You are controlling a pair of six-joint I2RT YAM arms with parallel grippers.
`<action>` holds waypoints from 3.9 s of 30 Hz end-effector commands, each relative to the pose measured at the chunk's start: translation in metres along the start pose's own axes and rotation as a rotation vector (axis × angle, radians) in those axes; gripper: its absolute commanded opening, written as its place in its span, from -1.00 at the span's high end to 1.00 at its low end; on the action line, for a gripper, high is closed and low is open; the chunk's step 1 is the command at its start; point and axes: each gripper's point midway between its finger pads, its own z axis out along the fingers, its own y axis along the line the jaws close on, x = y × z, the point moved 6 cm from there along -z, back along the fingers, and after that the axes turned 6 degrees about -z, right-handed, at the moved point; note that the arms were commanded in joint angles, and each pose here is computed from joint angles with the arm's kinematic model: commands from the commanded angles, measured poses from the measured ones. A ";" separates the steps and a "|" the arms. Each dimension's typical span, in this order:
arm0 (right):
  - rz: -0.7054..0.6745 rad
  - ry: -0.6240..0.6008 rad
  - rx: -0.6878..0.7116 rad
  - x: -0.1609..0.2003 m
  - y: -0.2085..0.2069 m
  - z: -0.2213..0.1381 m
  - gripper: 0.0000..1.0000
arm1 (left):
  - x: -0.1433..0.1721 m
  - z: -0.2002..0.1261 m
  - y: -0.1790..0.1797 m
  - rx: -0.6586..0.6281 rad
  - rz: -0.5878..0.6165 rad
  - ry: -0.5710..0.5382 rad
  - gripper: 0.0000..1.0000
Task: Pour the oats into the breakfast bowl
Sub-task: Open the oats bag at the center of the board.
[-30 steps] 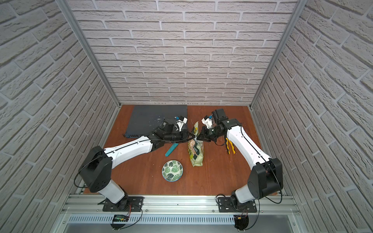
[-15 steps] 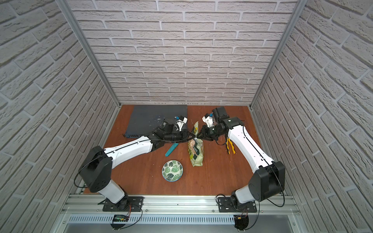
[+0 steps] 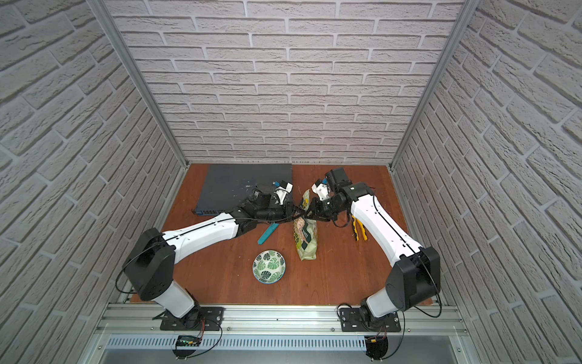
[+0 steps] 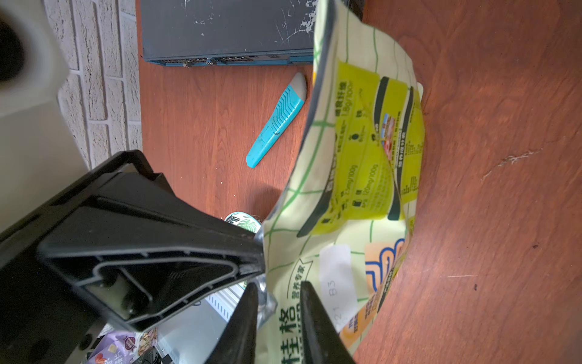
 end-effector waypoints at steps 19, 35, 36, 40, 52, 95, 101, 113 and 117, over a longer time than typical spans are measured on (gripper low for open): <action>-0.073 -0.057 0.166 -0.006 0.008 -0.033 0.93 | -0.002 -0.003 0.001 -0.040 0.039 -0.048 1.00; -0.113 -0.020 0.272 -0.002 0.008 -0.028 0.93 | -0.004 -0.001 -0.002 -0.044 0.046 -0.046 1.00; -0.117 -0.019 0.288 -0.002 0.008 -0.028 0.93 | -0.005 -0.001 -0.001 -0.044 0.045 -0.047 1.00; -0.129 -0.016 0.318 -0.002 0.008 -0.030 0.93 | -0.004 0.000 0.002 -0.061 0.038 -0.046 1.00; -0.120 -0.023 0.218 -0.002 0.019 -0.020 0.93 | -0.009 0.015 0.006 -0.075 0.007 -0.044 0.63; -0.169 -0.003 0.473 -0.003 0.005 -0.030 0.93 | -0.007 0.015 0.003 -0.177 0.066 -0.069 1.00; -0.170 -0.098 0.614 -0.007 0.000 -0.048 0.93 | -0.007 -0.001 0.010 -0.266 0.075 -0.133 1.00; -0.100 -0.270 0.654 -0.017 -0.004 -0.057 0.93 | -0.002 -0.019 0.005 -0.325 0.085 -0.164 1.00; -0.102 -0.288 0.666 -0.019 -0.007 -0.054 0.93 | 0.000 -0.024 0.006 -0.342 0.079 -0.164 1.00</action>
